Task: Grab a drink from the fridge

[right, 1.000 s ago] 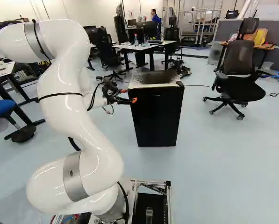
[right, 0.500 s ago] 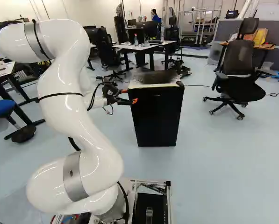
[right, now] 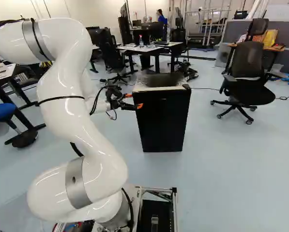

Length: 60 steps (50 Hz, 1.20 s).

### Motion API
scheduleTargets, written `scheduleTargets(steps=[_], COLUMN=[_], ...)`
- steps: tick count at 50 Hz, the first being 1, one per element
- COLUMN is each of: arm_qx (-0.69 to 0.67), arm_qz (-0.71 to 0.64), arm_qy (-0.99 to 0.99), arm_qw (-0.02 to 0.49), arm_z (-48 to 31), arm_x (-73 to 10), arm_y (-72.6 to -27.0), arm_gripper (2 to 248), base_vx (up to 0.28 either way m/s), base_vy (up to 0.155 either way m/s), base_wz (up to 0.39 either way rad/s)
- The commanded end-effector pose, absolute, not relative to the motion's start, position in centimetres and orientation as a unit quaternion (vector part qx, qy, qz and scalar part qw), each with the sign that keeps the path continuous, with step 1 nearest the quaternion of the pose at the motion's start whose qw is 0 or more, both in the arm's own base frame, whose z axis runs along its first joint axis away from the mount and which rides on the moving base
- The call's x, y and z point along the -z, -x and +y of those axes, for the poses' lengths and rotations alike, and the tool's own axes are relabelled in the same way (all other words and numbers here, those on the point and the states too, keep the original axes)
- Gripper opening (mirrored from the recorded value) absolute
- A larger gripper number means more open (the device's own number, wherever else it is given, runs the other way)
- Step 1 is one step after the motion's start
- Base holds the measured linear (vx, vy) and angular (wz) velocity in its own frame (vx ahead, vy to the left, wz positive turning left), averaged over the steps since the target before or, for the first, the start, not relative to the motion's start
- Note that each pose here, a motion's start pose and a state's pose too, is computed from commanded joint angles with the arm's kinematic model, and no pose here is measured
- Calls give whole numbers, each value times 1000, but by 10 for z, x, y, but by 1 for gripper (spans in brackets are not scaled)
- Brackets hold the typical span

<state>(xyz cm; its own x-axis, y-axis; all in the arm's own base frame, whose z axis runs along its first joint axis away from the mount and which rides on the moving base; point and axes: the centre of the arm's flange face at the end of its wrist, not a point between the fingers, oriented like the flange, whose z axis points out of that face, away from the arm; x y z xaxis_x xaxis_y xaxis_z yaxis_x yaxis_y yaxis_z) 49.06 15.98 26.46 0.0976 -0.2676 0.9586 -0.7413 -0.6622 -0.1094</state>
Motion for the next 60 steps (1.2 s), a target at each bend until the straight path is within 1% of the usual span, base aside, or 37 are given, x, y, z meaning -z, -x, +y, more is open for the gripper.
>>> scheduleTargets(steps=[22, 44, 60], arm_qx=[-561, -559, -561], arm_qz=[-351, -352, -356], arm_qy=[-718, -719, -717], arm_qw=[217, 216, 209], arm_z=[158, 171, 186], arm_x=[-265, -265, -264], arm_y=[-464, -458, -462], arm_gripper=[247, 247, 247], base_vx=[0, 0, 0], base_vy=[0, 0, 0], base_wz=[0, 0, 0])
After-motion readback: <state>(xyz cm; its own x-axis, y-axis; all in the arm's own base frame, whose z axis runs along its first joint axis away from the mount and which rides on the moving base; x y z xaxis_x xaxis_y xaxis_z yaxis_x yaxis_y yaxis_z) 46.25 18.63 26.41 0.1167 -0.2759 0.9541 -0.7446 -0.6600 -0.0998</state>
